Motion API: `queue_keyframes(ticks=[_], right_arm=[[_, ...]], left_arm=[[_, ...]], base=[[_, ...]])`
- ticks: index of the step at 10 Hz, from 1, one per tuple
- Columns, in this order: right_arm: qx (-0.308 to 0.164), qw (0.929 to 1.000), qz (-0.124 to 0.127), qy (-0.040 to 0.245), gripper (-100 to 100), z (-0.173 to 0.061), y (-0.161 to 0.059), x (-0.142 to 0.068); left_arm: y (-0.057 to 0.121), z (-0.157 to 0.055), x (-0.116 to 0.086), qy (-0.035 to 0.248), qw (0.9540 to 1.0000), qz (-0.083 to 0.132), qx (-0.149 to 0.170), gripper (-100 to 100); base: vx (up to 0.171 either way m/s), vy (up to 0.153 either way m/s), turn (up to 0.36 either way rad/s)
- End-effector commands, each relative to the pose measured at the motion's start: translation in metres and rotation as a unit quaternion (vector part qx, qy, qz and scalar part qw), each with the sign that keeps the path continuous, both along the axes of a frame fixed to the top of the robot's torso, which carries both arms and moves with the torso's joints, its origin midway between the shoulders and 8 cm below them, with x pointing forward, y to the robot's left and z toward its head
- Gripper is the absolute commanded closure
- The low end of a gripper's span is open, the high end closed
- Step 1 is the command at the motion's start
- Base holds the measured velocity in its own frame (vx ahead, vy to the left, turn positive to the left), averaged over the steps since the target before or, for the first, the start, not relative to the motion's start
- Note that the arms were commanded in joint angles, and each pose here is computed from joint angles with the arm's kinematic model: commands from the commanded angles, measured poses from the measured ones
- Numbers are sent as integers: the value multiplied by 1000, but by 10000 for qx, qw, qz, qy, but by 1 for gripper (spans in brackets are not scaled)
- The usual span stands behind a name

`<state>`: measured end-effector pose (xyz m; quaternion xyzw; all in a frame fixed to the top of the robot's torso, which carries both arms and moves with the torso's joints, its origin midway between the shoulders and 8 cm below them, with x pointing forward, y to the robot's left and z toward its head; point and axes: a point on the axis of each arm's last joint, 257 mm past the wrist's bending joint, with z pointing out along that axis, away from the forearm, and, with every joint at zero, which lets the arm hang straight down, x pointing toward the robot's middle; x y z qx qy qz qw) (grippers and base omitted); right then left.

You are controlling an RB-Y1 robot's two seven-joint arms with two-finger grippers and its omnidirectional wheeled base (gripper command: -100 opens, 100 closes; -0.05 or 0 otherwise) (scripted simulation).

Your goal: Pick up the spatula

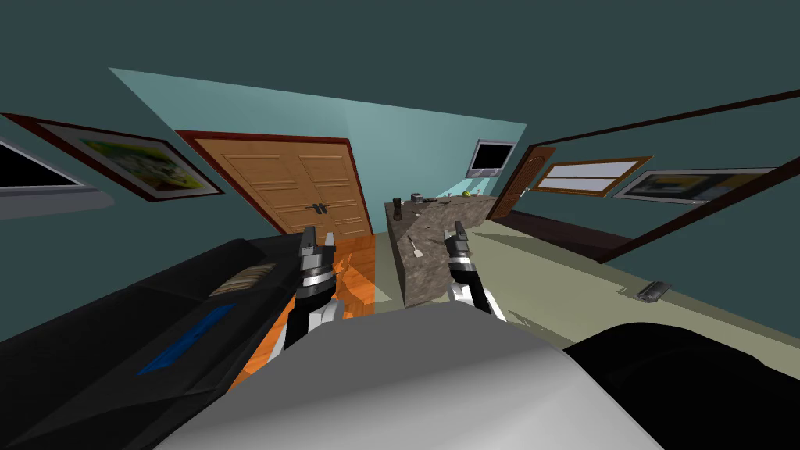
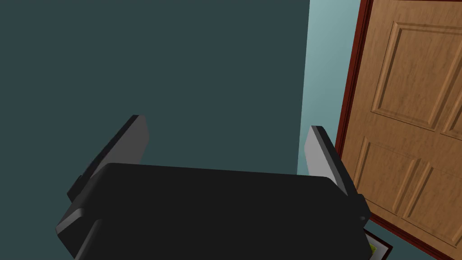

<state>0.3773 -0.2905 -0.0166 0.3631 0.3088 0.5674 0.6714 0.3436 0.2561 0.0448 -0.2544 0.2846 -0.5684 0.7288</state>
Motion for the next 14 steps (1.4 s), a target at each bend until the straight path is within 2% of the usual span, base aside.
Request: queue_keyframes(ticks=[1, 3, 4, 6, 7, 9, 10, 11, 12, 14], right_arm=[[-206, 9997, 59, 107, -100, -4, 0, 0], [-456, 9984, 87, 313, -100, -14, -4, 1], [-526, 9980, 120, 324, -100, -14, -3, 1], [-812, 9948, 119, 602, -100, -28, -12, 0], [-879, 9941, 150, 612, -100, -27, -11, 0], [-1162, 9888, 108, 935, -100, -42, -23, -1], [-1256, 9874, 152, 949, -100, -42, -22, -1], [-1407, 9836, 125, 1123, -100, -50, -29, -2], [-1451, 9828, 146, 1129, -100, -50, -29, -2], [-1752, 9731, 76, 1492, -100, -65, -45, -6]], left_arm=[[0, 0, 0, 0, 10000, 0, 0, 0], [0, 0, 0, 0, 10000, 0, 0, 0], [0, 0, 0, 0, 10000, 0, 0, 0], [0, 0, 0, 0, 10000, 0, 0, 0], [0, 0, 0, 0, 10000, 0, 0, 0], [0, 0, 0, 0, 10000, 0, 0, 0], [0, 0, 0, 0, 10000, 0, -1, 0], [0, 0, 0, 0, 10000, 0, 0, 0], [0, 0, 0, 0, 10000, 0, -1, 0], [0, 0, 0, 0, 10000, 0, 0, 0]], base=[[-2, 17, 24], [0, 42, 36], [6, 42, 12], [7, 48, 49], [0, 43, 18], [-5, 59, 59], [-1, 59, 18], [0, 72, 54], [-3, 53, 24], [5, 79, 79]])
